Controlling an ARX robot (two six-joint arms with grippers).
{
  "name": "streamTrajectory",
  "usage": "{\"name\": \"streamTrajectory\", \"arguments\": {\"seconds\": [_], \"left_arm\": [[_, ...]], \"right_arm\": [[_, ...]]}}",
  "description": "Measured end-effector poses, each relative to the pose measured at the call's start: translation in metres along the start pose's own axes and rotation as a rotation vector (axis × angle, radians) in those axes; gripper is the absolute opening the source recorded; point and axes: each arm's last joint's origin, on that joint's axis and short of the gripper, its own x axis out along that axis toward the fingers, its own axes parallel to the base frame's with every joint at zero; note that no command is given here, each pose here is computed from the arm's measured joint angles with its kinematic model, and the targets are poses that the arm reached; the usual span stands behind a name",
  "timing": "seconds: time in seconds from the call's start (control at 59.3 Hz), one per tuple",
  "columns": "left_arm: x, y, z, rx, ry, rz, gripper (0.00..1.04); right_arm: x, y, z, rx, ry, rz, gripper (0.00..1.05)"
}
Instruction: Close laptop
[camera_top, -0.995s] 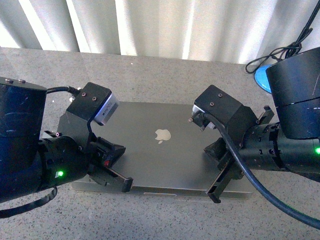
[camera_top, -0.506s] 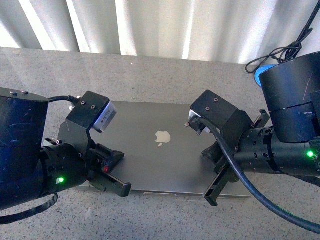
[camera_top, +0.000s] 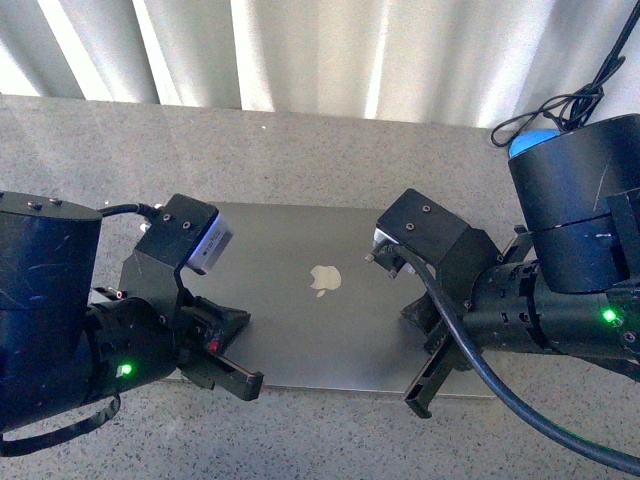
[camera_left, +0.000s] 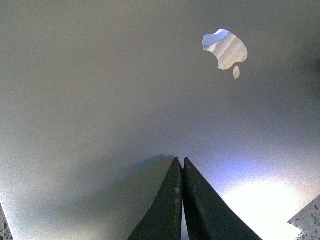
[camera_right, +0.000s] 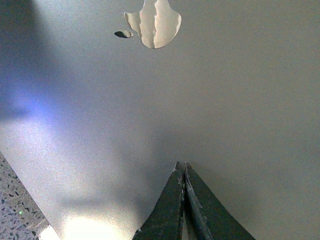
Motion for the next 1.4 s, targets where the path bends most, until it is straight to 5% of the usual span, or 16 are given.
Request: {"name": "streamTrajectory", "arguments": {"seconds": [0.304,0.573,0.826,0.944,1.029,1.197,1.282,1.4], "left_arm": [[-0.002,0.005,0.001,-0.028,-0.023,0.042,0.04],[-0.029,0.041,0.033,-0.182,-0.186,0.329,0.04],[-0.092,0.081,0.076,-0.452,-0.466,0.637,0.05],[-0.099,0.083,0.081,-0.484,-0.509,0.644,0.22],[-0.106,0.08,0.074,-0.591,-0.631,0.774,0.33],[-0.157,0.068,0.063,-0.774,-0.838,0.885,0.03],[-0.174,0.057,0.058,-0.782,-0.879,0.903,0.05],[-0.195,0.038,0.046,-0.791,-0.89,0.959,0.26]], "right_arm": [[-0.001,-0.001,0.002,-0.005,-0.009,-0.011,0.01],[-0.034,-0.017,0.028,0.007,-0.141,-0.1,0.01],[-0.105,-0.034,0.053,0.124,-0.321,-0.201,0.36],[-0.141,-0.036,0.055,0.223,-0.385,-0.214,0.54],[-0.167,-0.034,0.054,0.29,-0.43,-0.228,0.68],[-0.211,-0.022,0.04,0.388,-0.481,-0.262,0.96],[-0.227,-0.011,0.034,0.375,-0.523,-0.263,0.94],[-0.245,0.012,0.019,0.378,-0.536,-0.228,0.95]]}}
